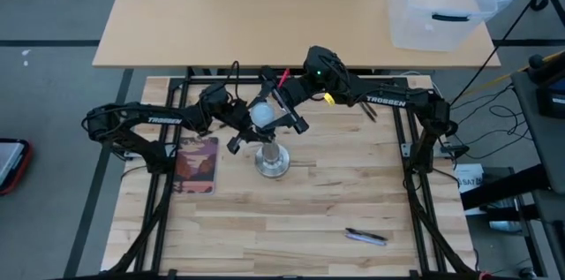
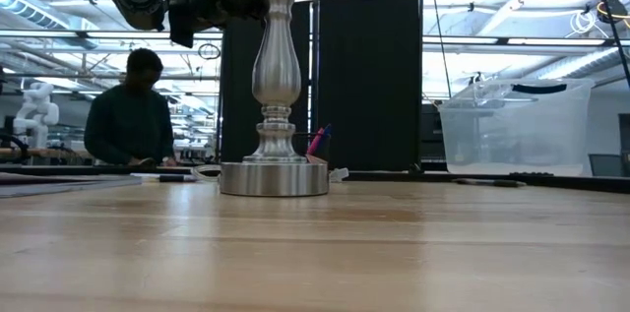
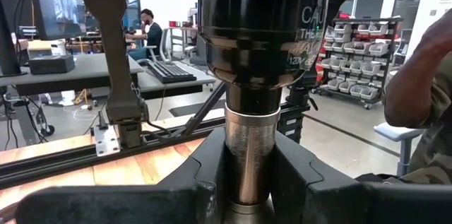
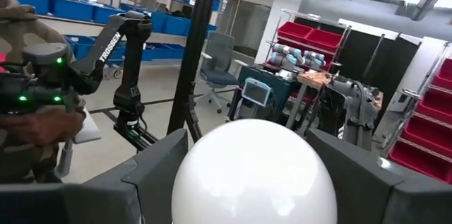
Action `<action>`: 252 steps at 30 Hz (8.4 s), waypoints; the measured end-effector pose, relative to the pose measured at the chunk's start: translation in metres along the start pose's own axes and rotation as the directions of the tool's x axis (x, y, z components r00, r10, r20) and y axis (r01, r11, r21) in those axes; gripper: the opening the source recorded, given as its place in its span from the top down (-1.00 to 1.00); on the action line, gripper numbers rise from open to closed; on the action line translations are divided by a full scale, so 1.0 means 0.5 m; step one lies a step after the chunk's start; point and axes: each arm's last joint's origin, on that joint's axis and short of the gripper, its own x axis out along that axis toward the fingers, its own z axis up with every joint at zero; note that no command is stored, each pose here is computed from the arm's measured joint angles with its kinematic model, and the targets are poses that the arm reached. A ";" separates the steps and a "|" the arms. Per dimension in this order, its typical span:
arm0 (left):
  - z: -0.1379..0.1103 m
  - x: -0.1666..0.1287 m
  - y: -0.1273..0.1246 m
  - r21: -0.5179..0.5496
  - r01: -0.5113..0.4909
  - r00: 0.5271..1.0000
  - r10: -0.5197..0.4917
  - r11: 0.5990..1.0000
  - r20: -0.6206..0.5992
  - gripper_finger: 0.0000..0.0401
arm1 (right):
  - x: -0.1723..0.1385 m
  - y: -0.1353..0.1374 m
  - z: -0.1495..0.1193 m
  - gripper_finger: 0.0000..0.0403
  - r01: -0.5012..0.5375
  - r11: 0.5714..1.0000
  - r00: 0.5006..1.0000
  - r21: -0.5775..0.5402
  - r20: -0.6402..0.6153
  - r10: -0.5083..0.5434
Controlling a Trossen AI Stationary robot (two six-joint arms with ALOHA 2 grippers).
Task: Screw lightbulb
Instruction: Remove the lightbulb from the desk lamp
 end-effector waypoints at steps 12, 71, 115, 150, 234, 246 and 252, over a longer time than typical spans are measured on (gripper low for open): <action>0.000 0.000 0.000 0.001 -0.006 1.000 0.006 1.000 0.000 0.64 | 0.008 0.002 -0.001 -0.38 0.081 0.996 0.997 0.034 -0.018 -0.080; 0.002 0.026 0.006 0.032 -0.561 0.828 0.560 0.827 0.014 0.64 | 0.048 0.210 0.146 -0.92 0.893 0.433 0.371 -0.118 -0.352 -0.860; 0.001 0.039 -0.004 0.041 -0.606 0.796 0.606 0.795 0.010 0.64 | 0.220 0.215 -0.042 -0.27 0.911 -0.172 -0.238 -0.375 -0.137 -0.962; 0.001 0.041 -0.007 0.052 -0.543 0.840 0.543 0.838 0.011 0.64 | 0.189 0.193 0.018 -0.27 0.875 -0.091 -0.137 -0.475 -0.065 -0.988; -0.123 -0.174 -0.159 -0.285 -0.811 0.585 0.683 0.511 -0.438 -0.38 | -0.238 0.268 -0.444 -0.27 0.999 0.025 0.034 0.032 -0.996 -0.082; -0.141 -0.178 -0.164 -0.305 -0.820 0.573 0.691 0.485 -0.441 -0.38 | -0.226 0.279 -0.442 -0.27 1.000 0.021 -0.011 -0.013 -0.993 -0.116; -0.136 -0.175 -0.163 -0.307 -0.813 0.582 0.701 0.495 -0.412 -0.38 | -0.228 0.281 -0.443 -0.34 1.000 0.022 -0.020 -0.022 -0.994 -0.105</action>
